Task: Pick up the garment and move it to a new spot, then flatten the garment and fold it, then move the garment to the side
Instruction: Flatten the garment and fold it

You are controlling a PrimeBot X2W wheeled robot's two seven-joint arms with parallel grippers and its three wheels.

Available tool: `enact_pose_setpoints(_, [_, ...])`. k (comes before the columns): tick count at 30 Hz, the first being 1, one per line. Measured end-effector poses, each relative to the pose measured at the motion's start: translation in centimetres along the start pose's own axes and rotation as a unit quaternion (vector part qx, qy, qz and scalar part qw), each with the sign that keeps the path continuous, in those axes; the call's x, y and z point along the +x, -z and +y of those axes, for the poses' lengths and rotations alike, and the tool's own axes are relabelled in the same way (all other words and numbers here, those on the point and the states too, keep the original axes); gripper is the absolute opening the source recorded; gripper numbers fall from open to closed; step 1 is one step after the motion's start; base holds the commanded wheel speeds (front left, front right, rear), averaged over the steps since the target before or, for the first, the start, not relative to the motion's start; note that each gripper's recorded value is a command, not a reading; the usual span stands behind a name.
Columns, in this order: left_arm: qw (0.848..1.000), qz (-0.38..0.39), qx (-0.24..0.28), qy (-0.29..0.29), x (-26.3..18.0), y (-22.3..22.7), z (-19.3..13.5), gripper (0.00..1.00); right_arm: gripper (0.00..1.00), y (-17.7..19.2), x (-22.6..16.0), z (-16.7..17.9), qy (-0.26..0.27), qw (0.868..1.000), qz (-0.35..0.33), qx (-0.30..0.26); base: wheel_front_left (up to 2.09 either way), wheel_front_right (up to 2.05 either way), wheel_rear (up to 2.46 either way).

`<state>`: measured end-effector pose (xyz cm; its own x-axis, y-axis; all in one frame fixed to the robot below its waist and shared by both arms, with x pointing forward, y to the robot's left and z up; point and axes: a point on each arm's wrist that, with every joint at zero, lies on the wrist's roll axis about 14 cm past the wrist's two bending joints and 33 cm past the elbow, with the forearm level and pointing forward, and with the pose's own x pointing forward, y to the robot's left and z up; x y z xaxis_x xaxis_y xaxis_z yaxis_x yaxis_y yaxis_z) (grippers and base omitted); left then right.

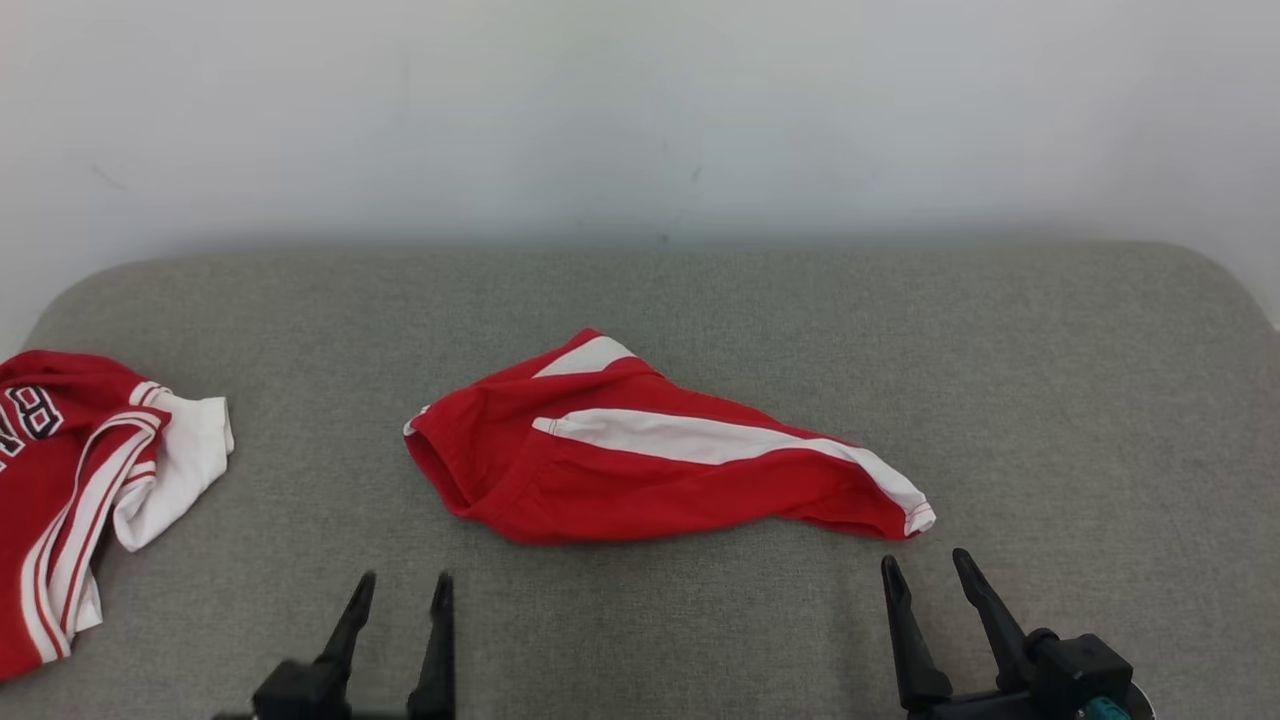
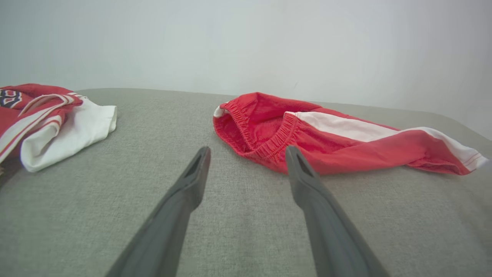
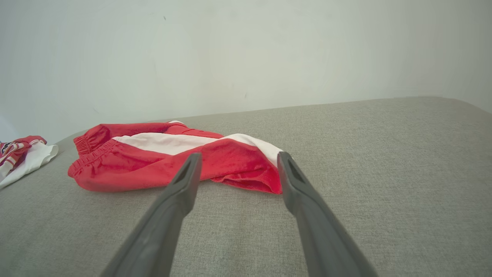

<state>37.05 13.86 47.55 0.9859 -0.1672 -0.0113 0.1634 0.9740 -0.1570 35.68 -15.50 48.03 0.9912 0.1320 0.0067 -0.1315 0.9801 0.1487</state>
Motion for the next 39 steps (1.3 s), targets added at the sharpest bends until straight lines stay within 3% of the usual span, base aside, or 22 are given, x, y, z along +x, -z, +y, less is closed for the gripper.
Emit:
enact_pose_setpoints(10, [0.995, -0.010, 0.001, 0.098, 8.0, -1.6, -5.3, 1.00, 1.00, 0.6, 2.4, 0.1, -0.009, 1.000, 0.010, -0.002, 0.00, 0.00, 0.00])
enact_pose_setpoints(20, [0.990, 0.081, 0.002, 0.116, 12.9, 3.1, -4.4, 1.00, 1.00, 2.3, 3.6, -1.3, 0.008, 0.999, 0.032, -0.002, 0.00, 0.00, 0.00])
enact_pose_setpoints(28, [0.983, 0.124, -0.006, 0.137, 13.0, 5.4, -5.1, 1.00, 1.00, 3.2, 4.0, -1.5, 0.010, 0.999, 0.046, 0.000, 0.00, 0.00, 0.00])
enact_pose_setpoints(29, [0.982, 0.127, -0.006, 0.138, 12.8, 5.5, -5.1, 0.76, 1.00, 3.2, 4.2, -1.3, 0.007, 0.999, 0.044, 0.000, 0.00, 0.00, 0.00])
enact_pose_setpoints(30, [0.982, 0.128, -0.007, 0.140, 12.7, 5.6, -5.1, 0.42, 1.00, 3.1, 4.4, -1.2, 0.004, 0.999, 0.043, 0.000, 0.00, 0.00, 0.00])
enact_pose_setpoints(31, [0.982, 0.126, -0.007, 0.143, 12.7, 5.5, -5.2, 0.00, 1.00, 3.1, 4.5, -1.0, 0.002, 0.999, 0.042, 0.000, 0.00, 0.00, 0.00])
enact_pose_setpoints(39, [0.987, 0.072, -0.031, 0.143, 12.5, 1.9, -5.3, 0.00, 1.00, 2.8, 4.5, -0.7, -0.002, 0.999, 0.039, 0.001, 0.00, 0.00, 0.00])
